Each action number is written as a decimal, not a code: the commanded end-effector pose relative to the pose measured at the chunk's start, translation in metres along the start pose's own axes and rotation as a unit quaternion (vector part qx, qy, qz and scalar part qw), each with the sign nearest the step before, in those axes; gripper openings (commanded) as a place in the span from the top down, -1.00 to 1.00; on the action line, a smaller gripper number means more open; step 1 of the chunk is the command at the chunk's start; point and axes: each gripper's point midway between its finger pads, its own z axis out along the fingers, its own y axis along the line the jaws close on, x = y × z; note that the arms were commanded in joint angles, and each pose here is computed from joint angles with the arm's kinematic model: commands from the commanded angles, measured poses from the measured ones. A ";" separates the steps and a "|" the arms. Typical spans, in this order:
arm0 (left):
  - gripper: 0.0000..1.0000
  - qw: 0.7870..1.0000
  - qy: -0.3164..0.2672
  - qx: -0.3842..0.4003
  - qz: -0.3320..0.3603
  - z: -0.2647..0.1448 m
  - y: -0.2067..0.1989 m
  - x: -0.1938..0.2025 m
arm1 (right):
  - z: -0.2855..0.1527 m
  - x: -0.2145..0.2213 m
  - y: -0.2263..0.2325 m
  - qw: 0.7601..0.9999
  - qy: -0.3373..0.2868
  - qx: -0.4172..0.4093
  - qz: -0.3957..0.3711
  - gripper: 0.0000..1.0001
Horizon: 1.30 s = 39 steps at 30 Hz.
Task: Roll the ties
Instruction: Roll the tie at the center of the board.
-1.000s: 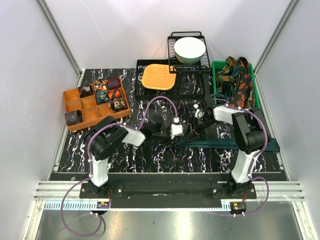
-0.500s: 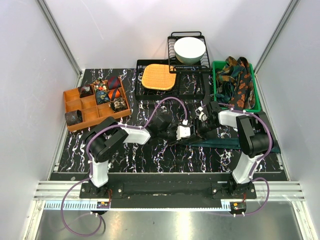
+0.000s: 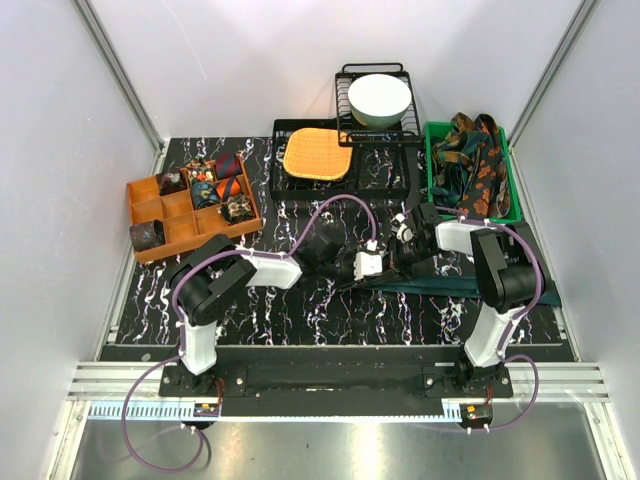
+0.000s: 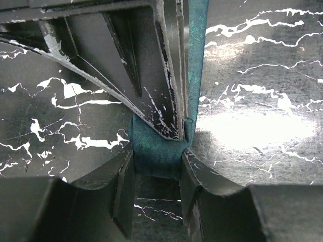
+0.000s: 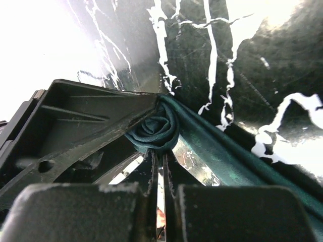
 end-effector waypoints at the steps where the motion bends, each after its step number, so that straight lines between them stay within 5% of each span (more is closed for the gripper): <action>1: 0.18 0.992 0.089 0.048 -0.075 -0.015 -0.037 0.070 | 0.007 -0.006 -0.038 0.997 -0.003 0.070 0.016 1.00; 8: -0.19 0.994 -0.021 0.063 -0.081 -0.007 -0.032 0.031 | 0.006 -0.010 -0.059 0.992 0.014 0.122 0.031 1.00; 21: -0.32 0.986 -0.132 0.040 -0.094 0.011 -0.014 0.003 | 0.005 -0.005 -0.089 0.979 0.039 0.193 0.044 1.00; 30: -0.05 0.988 -0.136 0.042 -0.066 0.021 -0.018 0.012 | 0.009 -0.004 -0.093 0.979 0.050 0.193 0.052 1.00; 35: 0.46 0.993 -0.083 0.056 -0.059 0.018 -0.027 0.028 | 0.009 -0.010 -0.071 0.987 0.051 0.148 0.036 1.00; 39: 0.55 0.995 -0.026 0.072 -0.059 0.012 -0.033 0.044 | -0.006 -0.018 -0.041 0.994 0.027 0.107 0.000 0.53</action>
